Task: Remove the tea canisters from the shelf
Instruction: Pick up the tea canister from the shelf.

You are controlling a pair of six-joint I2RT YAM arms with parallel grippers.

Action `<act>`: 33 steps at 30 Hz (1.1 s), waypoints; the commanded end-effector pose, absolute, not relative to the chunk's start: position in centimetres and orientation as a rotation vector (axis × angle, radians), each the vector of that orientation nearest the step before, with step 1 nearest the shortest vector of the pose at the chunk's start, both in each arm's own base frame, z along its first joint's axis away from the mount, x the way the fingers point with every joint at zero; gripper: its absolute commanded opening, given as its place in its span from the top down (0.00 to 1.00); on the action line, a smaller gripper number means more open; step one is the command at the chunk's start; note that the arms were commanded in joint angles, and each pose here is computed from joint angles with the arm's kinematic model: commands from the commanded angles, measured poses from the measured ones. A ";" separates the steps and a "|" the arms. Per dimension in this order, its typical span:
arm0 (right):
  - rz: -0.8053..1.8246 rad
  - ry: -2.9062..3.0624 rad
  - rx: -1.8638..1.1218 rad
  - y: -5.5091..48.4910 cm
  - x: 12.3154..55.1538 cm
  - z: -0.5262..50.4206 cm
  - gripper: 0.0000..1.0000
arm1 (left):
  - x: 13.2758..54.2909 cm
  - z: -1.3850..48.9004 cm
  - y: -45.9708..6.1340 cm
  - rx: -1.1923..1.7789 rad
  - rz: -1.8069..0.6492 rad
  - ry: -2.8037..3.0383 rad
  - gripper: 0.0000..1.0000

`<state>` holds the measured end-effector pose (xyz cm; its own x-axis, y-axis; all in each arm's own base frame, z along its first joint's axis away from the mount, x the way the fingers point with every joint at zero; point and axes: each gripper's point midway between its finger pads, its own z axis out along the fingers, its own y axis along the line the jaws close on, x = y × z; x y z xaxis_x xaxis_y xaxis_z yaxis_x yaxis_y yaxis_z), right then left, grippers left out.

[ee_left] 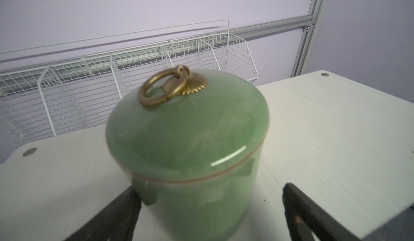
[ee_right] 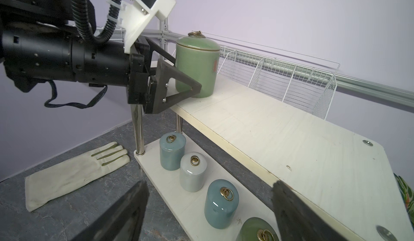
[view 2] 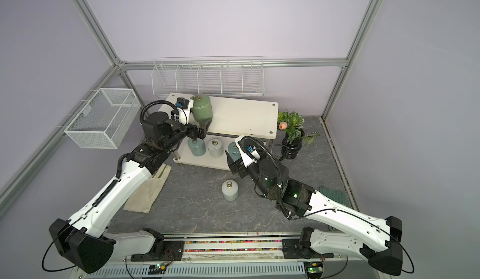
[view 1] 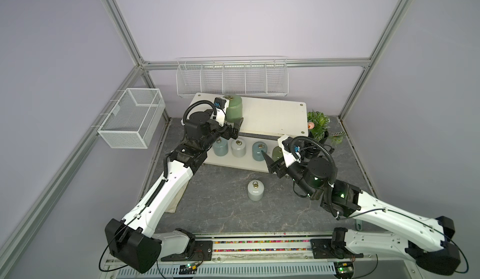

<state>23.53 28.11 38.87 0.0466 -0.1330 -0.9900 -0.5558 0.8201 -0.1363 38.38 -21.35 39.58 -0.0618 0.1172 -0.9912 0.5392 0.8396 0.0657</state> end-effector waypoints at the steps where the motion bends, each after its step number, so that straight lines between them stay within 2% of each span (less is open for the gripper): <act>1: 0.353 1.488 -0.580 28.2 23.6 40.0 0.11 | 39.6 40.9 -21.3 0.481 -0.341 1.551 0.00; 24: 0.353 1.505 -0.594 28.6 23.8 39.5 0.11 | 42.7 39.6 -21.5 0.332 -0.370 1.484 0.00; 33: 0.347 1.509 -0.595 28.5 23.8 39.4 0.11 | 43.1 39.0 -21.3 0.307 -0.367 1.478 0.12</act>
